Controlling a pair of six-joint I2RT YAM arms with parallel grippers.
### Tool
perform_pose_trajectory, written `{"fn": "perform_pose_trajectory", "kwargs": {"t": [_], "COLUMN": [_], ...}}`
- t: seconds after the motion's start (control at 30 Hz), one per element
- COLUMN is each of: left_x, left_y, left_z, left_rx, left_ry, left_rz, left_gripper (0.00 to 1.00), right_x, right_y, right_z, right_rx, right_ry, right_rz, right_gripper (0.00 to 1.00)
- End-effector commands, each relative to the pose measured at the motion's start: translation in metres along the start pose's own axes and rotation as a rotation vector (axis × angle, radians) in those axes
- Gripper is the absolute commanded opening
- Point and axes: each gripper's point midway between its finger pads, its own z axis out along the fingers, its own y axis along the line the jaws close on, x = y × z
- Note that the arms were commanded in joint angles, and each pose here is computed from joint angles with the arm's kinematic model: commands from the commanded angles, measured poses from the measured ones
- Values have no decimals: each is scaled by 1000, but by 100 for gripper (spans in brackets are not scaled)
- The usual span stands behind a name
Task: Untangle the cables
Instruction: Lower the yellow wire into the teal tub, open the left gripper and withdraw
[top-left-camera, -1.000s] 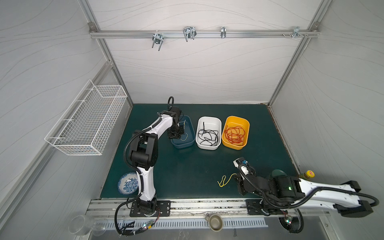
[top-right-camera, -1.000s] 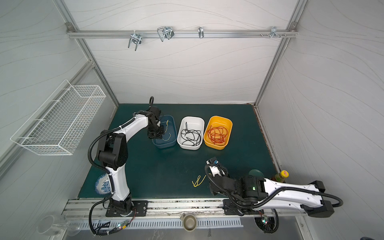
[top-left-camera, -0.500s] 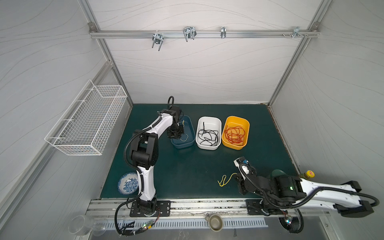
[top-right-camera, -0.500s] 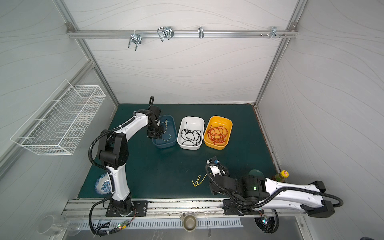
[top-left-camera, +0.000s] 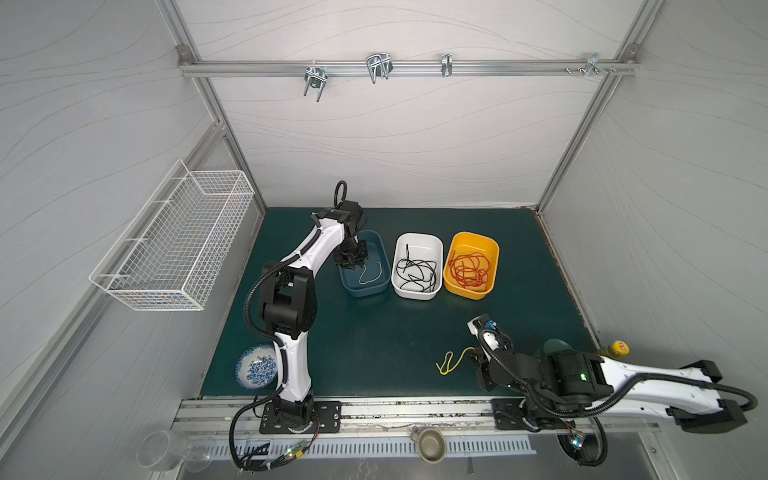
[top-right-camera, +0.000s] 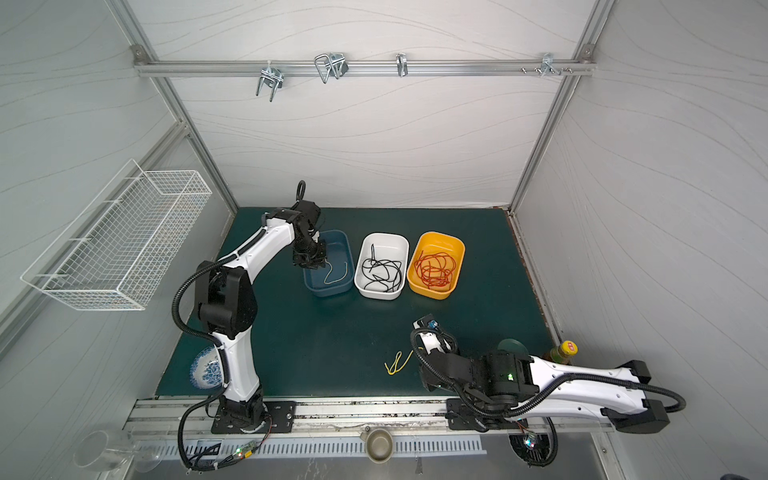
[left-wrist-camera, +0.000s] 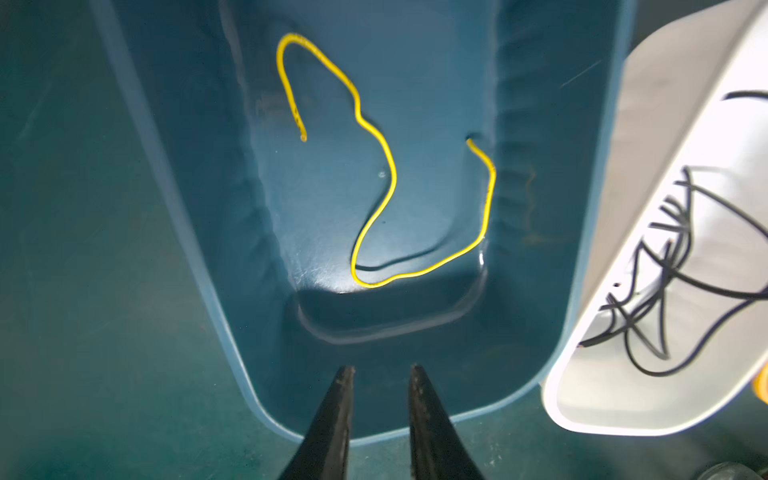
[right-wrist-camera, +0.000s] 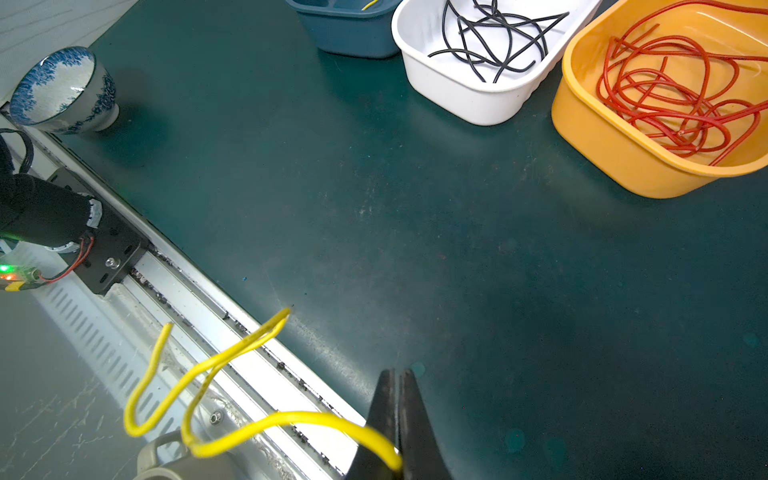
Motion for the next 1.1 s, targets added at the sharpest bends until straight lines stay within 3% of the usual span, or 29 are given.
{"fn": "perform_pose_trajectory", "kwargs": {"t": [0.0, 0.33, 0.4, 0.47, 0.67, 1.07], "left_x": [-7, 5, 11, 20, 54, 117], "left_y": [-4, -23, -18, -13, 16, 70], "left_z": [-32, -124, -140, -156, -178, -173], "left_rx": [18, 170, 183, 204, 181, 137], "left_ry": [-57, -229, -293, -369, -514, -769], "left_rz": [10, 13, 0, -4, -33, -8], "left_gripper": [31, 59, 73, 99, 100, 100], "right_x": [-6, -5, -5, -5, -6, -6], "right_y": [-1, 2, 3, 4, 5, 10], "right_z": [-6, -2, -1, 0, 2, 7], "right_rx": [8, 11, 10, 9, 12, 13], "right_ry": [-12, -3, 0, 0, -5, -1], "right_rz": [15, 8, 8, 8, 3, -1], "right_gripper": [0, 0, 0, 0, 0, 0]}}
